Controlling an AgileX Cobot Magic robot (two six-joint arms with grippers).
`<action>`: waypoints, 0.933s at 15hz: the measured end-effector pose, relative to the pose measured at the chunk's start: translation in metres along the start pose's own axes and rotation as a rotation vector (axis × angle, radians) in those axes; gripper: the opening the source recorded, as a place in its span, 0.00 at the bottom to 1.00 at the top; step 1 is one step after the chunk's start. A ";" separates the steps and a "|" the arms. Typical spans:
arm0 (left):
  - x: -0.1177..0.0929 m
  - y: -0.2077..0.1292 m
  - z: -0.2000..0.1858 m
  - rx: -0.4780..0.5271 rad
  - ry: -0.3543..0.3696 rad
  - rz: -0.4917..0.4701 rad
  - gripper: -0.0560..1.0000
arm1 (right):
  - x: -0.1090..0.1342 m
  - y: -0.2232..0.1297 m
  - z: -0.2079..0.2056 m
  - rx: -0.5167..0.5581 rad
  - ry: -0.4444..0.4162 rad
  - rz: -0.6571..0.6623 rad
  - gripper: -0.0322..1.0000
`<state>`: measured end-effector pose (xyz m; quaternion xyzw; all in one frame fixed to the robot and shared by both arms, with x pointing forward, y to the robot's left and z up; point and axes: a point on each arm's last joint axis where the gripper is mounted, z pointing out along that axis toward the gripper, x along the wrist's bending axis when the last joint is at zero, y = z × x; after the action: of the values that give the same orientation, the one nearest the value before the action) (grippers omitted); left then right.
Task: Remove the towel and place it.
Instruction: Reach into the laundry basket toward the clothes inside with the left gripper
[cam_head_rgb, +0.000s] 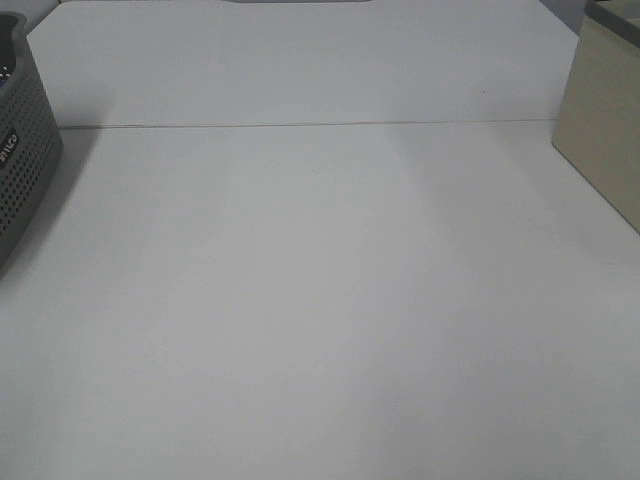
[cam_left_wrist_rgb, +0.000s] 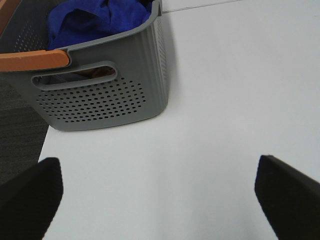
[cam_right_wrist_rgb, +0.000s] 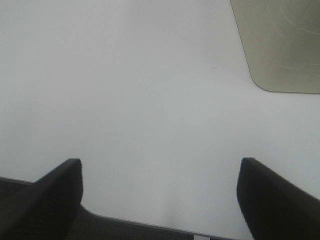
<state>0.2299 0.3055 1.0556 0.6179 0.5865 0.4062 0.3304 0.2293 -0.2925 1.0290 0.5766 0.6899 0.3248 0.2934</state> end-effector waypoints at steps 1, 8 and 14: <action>0.000 0.000 0.000 0.000 0.001 0.000 0.99 | 0.000 0.000 0.000 0.000 0.000 0.000 0.83; 0.001 0.013 0.001 0.064 -0.011 0.006 0.99 | 0.000 0.000 0.000 0.000 0.000 0.000 0.83; 0.007 0.099 -0.001 0.187 -0.093 0.332 0.99 | 0.000 0.000 0.000 0.000 0.000 0.000 0.83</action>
<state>0.2745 0.3029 1.1443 0.7523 0.4959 0.3696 0.2267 0.2293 -0.2925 1.0290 0.5766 0.6899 0.3248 0.2934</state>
